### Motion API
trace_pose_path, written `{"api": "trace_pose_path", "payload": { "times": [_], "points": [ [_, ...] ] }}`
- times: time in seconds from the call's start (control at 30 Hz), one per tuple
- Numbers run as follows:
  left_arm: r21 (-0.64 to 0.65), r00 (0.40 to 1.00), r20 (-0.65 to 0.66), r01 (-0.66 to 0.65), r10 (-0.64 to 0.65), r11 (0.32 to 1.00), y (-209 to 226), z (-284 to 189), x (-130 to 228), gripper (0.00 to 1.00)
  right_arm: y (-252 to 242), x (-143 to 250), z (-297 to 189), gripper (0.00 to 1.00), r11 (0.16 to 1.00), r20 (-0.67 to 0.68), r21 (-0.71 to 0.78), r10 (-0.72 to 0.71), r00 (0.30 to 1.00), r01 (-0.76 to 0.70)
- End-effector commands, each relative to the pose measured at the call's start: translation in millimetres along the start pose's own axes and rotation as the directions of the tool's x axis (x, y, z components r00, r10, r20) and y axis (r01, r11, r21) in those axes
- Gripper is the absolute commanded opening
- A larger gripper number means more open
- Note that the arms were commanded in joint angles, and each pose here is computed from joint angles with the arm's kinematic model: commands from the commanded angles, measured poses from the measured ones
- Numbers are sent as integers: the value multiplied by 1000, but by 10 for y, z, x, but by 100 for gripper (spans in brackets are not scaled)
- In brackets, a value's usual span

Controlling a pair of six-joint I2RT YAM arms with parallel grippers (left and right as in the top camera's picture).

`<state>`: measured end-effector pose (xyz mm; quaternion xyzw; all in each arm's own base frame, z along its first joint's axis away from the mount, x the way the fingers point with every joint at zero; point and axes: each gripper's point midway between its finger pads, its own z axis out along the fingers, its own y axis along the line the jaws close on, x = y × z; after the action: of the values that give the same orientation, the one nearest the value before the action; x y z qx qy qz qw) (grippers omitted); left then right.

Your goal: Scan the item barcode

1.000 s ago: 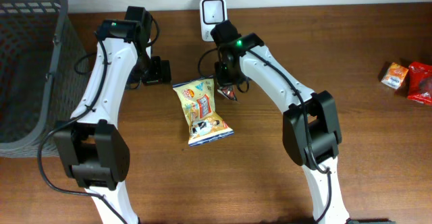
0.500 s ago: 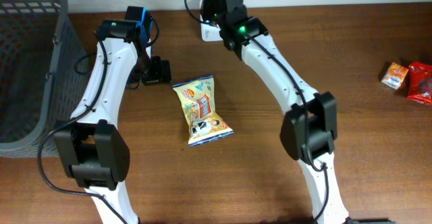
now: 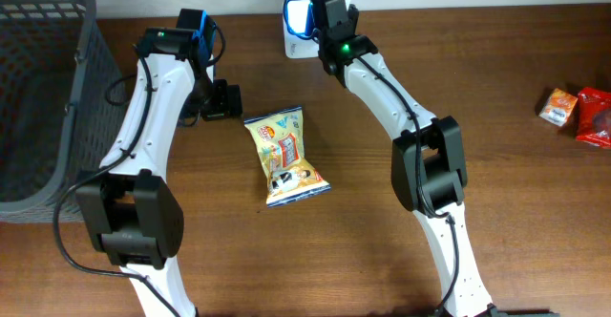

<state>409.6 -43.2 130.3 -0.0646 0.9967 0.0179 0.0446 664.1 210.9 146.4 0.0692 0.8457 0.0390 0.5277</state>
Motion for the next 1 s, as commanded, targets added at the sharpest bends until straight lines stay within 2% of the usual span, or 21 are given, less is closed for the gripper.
{"api": "trace_pose_path", "payload": {
  "times": [0.0,0.07,0.13,0.2,0.27,0.3,0.33,0.47,0.5,0.53,0.57,0.63,0.67,0.77,0.8,0.83,0.87,0.9,0.93,0.97],
  "points": [
    [11,1000,-1,5,-5,1000,-21,-14,12,99,-302,-676,-330,4,996,94,73,50,994,-57],
    [11,1000,-1,5,-5,1000,-20,-14,12,99,-971,-1035,-573,4,977,87,194,71,994,-87],
    [11,1000,-1,5,-5,1000,-20,-14,11,99,-1793,-1133,-751,4,939,22,327,101,995,-103],
    [11,1000,-1,5,-5,1000,-20,-14,12,99,-3153,-795,-1007,4,832,-151,548,195,969,-82],
    [11,1000,-1,5,-5,1000,-21,-14,12,99,-4185,-385,-1315,4,717,-252,694,324,912,-63],
    [11,1000,-1,5,-5,1000,-21,-14,12,99,-4432,-293,-1402,4,687,-260,724,361,895,-67],
    [11,1000,-1,5,-5,1000,-20,-14,12,99,-4889,-89,-1560,4,626,-261,776,428,866,-76],
    [11,1000,-1,5,-5,1000,-20,-14,12,99,-5695,221,-1834,4,512,-185,850,509,840,-123],
    [11,1000,-1,5,-5,1000,-20,-14,12,99,-5818,311,-1860,12,497,-171,857,523,835,-136],
    [11,1000,-1,5,-5,1000,-21,-14,12,99,-5900,407,-1883,13,483,-166,864,534,829,-138],
    [11,1000,-1,5,-5,1000,-20,-14,12,99,-5951,463,-1899,23,475,-162,869,540,826,-140],
    [11,1000,-1,5,-5,1000,-20,-14,12,99,-5939,464,-1884,53,478,-163,867,539,827,-140],
    [11,1000,-1,5,-5,1000,-20,-14,11,99,-5927,473,-1883,63,481,-168,866,540,824,-139],
    [11,1000,-1,5,-5,1000,-21,-14,11,99,-5809,447,-1897,67,511,-193,847,552,811,-146],
    [11,1000,-1,5,-5,1000,-20,-14,12,99,-5695,308,-1905,68,537,-186,827,542,819,-168],
    [11,1000,-1,5,-5,1000,-20,-14,12,99,-5586,120,-1945,68,556,-165,809,525,835,-189],
    [11,1000,-1,5,-5,1000,-20,-14,12,99,-5399,-223,-2054,69,579,-121,786,484,866,-214],
    [11,1000,-1,5,-5,1000,-20,-14,12,99,-5081,-632,-2200,73,626,-72,741,435,898,-244],
    [11,1000,-1,5,-5,1000,-20,-14,12,99,-4687,-940,-2281,81,708,-52,647,411,910,-282],
    [11,1000,-1,5,-5,1000,-20,-14,12,99,-4353,-1132,-2328,81,775,-48,552,398,916,-308]
  ]
}}
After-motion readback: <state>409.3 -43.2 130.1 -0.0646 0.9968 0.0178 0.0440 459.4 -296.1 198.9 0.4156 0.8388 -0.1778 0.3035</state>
